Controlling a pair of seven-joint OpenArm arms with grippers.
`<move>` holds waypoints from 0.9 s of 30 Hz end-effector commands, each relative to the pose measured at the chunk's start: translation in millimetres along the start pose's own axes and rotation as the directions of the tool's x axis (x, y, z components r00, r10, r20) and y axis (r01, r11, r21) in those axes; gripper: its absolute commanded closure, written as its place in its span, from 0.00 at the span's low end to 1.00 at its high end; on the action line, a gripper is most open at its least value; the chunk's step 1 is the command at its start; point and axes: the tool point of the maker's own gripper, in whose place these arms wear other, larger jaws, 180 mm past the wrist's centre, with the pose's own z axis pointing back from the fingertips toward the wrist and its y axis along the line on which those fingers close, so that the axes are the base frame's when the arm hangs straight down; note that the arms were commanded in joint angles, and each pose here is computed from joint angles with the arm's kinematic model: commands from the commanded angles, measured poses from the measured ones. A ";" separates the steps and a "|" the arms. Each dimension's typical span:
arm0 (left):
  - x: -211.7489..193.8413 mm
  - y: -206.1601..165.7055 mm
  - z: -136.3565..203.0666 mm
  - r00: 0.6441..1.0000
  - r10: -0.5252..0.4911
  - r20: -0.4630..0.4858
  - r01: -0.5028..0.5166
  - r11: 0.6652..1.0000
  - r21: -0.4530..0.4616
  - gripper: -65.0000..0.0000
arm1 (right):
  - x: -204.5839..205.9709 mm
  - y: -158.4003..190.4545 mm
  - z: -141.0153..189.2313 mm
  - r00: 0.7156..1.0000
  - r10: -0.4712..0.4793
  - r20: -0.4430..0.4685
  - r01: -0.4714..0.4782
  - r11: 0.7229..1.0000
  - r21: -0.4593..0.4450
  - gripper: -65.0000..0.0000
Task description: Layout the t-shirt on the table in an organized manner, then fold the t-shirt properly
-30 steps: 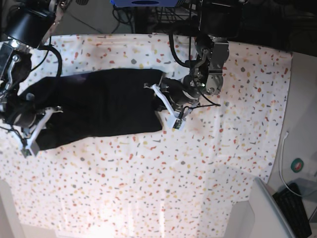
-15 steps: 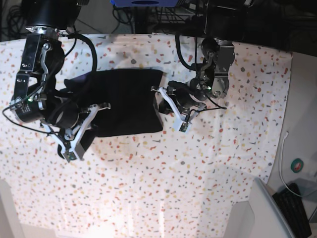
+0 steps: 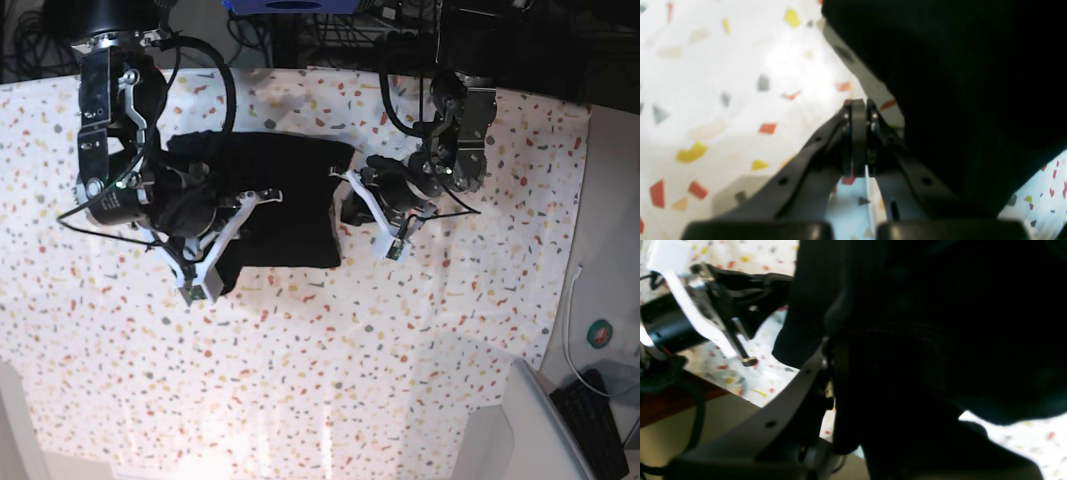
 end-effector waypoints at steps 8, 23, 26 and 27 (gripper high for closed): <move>7.3 -9.0 -3.8 1.000 -0.013 0.005 0.013 1.000 -0.007 1.00 | -3.1 12.2 -13.8 0.998 -0.066 -0.021 0.066 0.998 0.016 1.00; -7.3 -55.6 6.8 0.998 -0.068 0.015 0.069 0.994 -0.084 1.00 | 31.5 8.3 -39.4 0.997 -0.076 -0.004 0.076 0.997 0.019 1.00; -4.1 -63.8 7.7 0.997 -0.065 0.030 0.068 0.993 -0.095 1.00 | 28.5 -1.7 -39.8 0.998 -0.061 -0.017 0.061 0.998 -0.005 1.00; -2.9 -63.2 7.6 0.998 -0.057 0.034 0.060 0.994 -0.091 1.00 | 27.5 -3.0 -39.7 0.998 -0.060 -0.019 0.060 0.998 -0.007 1.00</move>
